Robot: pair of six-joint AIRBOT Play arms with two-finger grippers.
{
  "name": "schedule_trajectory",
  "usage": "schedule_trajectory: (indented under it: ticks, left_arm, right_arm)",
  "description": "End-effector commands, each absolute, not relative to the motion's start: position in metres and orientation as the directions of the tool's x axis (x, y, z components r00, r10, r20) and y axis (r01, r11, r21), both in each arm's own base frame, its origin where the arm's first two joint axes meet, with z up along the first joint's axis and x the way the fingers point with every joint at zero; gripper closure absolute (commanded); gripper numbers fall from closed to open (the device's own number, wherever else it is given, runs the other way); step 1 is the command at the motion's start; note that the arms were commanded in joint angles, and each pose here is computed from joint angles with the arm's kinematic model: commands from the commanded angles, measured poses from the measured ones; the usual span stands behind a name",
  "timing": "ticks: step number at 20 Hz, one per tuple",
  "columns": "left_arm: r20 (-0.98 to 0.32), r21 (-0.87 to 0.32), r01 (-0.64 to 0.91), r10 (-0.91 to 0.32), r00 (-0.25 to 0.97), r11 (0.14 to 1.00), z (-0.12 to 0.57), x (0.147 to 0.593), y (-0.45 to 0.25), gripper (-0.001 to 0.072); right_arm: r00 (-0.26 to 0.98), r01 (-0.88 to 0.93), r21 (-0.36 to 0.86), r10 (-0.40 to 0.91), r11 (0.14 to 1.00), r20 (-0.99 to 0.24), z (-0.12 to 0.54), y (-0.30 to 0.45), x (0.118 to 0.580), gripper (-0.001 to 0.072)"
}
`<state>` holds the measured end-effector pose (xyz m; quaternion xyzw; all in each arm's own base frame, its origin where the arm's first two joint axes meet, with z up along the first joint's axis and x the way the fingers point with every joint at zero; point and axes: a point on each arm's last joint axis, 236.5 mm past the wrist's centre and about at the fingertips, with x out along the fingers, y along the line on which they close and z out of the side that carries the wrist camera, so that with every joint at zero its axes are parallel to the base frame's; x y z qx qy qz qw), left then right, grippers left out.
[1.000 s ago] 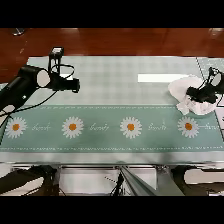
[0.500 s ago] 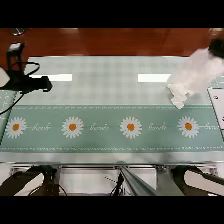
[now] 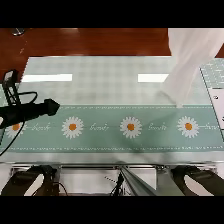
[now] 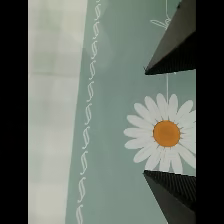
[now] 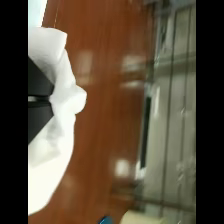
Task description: Fold the shirts.
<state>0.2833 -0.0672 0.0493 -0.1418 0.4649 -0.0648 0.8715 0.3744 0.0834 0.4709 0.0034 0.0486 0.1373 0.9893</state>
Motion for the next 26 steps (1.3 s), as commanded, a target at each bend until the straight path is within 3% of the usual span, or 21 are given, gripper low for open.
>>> schedule_trajectory:
  ticks: [1,5,9,12,15,16,17,21,24,26]
  left_arm:
    - [-0.781,-0.363,0.0,-0.304,0.546,0.932,0.039,0.274,-0.085,0.0005]
    - [-0.747,-0.374,0.016,-0.311,0.588,0.927,0.047,0.284,-0.089,0.0005]
    - [-0.741,-0.375,0.016,-0.31,0.596,0.927,0.048,0.286,-0.089,0.0005]
    - [-0.741,-0.375,0.016,-0.31,0.596,0.927,0.048,0.286,-0.089,0.0005]
    - [-0.741,-0.375,0.017,-0.31,0.596,0.927,0.048,0.286,-0.089,0.0005]
    - [-0.741,-0.375,0.017,-0.31,0.596,0.927,0.048,0.286,-0.089,0.0005]
    - [-0.741,-0.375,0.016,-0.31,0.596,0.927,0.048,0.286,-0.089,0.0005]
    - [-0.815,-0.336,0.011,-0.297,0.498,0.942,0.031,0.263,-0.085,0.0005]
    - [-0.884,-0.269,0.006,-0.25,0.394,0.963,0.014,0.238,-0.074,0.0006]
    - [-0.879,-0.342,-0.025,-0.31,0.363,0.939,0.009,0.233,-0.089,0.0007]
  right_arm:
    - [0.89,-0.451,-0.016,0.448,0.893,-0.081,0.485,0.145,0.331,0.0691]
    - [0.722,-0.617,0.028,0.58,0.787,-0.378,0.394,0.22,0.324,0.0691]
    - [0.464,-0.657,0.162,0.564,0.736,-0.683,0.223,0.295,0.32,0.0691]
    - [0.295,-0.629,0.334,0.613,0.702,-0.733,0.123,0.351,0.305,0.069]
    - [0.119,-0.547,0.503,0.657,0.669,-0.745,0.071,0.389,0.287,0.0661]
    - [0.117,-0.517,0.528,0.667,0.673,-0.736,0.066,0.39,0.294,0.0444]
    - [0.138,-0.508,0.528,0.669,0.681,-0.73,0.068,0.383,0.306,0.0107]
    - [0.299,-0.389,0.48,0.6,0.786,-0.742,0.113,0.263,0.379,0.0088]
    - [0.46,-0.137,0.328,0.353,0.935,-0.815,0.125,0.095,0.411,0.0091]
    - [0.484,0.06,0.311,0.245,0.949,-0.84,0.115,0.007,0.402,0.0091]
